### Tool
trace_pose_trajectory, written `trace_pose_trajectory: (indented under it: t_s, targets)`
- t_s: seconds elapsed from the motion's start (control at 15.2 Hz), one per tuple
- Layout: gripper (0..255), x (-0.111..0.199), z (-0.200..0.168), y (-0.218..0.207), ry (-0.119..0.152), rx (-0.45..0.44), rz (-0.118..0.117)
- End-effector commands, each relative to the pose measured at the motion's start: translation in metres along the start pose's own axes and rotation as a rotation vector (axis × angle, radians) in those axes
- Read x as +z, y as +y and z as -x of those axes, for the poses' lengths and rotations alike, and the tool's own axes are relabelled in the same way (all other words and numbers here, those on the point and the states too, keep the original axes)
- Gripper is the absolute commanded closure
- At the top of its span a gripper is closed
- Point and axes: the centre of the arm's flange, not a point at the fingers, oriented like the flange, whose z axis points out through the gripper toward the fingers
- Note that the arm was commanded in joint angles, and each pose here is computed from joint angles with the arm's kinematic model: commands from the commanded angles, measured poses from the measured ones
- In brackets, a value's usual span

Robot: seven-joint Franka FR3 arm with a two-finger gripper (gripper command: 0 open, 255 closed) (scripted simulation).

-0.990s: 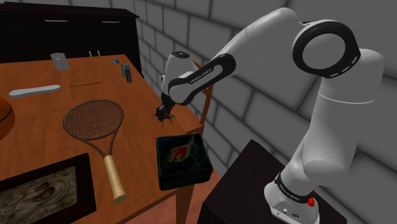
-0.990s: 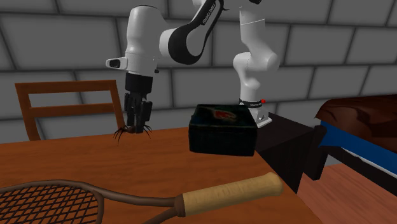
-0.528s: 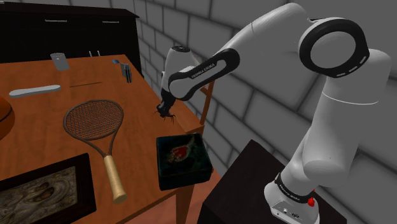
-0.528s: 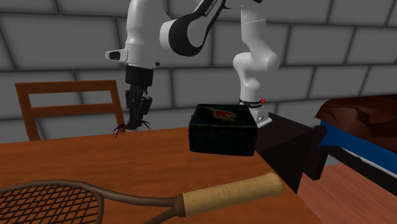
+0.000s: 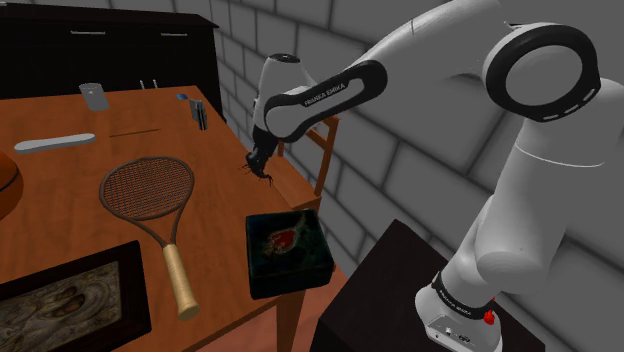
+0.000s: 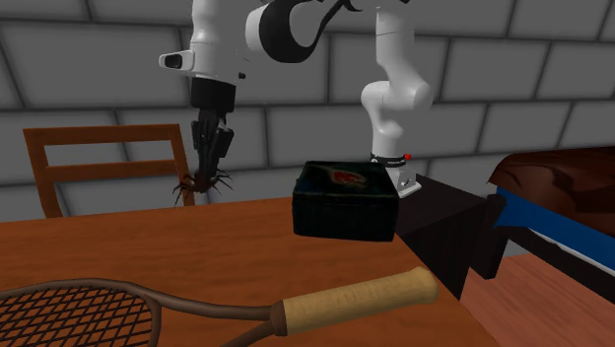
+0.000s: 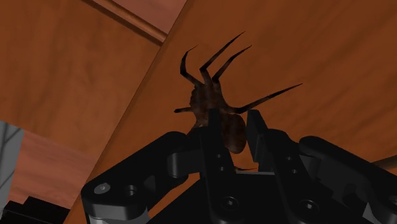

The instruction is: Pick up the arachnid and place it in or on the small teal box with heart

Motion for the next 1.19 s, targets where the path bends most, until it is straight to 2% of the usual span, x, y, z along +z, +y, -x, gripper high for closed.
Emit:
trace_pose_trajectory:
  t_s: [0.0,0.99,1.12]
  targets:
    - [255,-0.010,-0.002,0.000,0.000,0.000,0.000]
    - [255,-0.087,-0.020,0.000,0.000,0.000,0.000]
    - [255,-0.092,-0.011,-0.009,0.000,0.000,0.000]
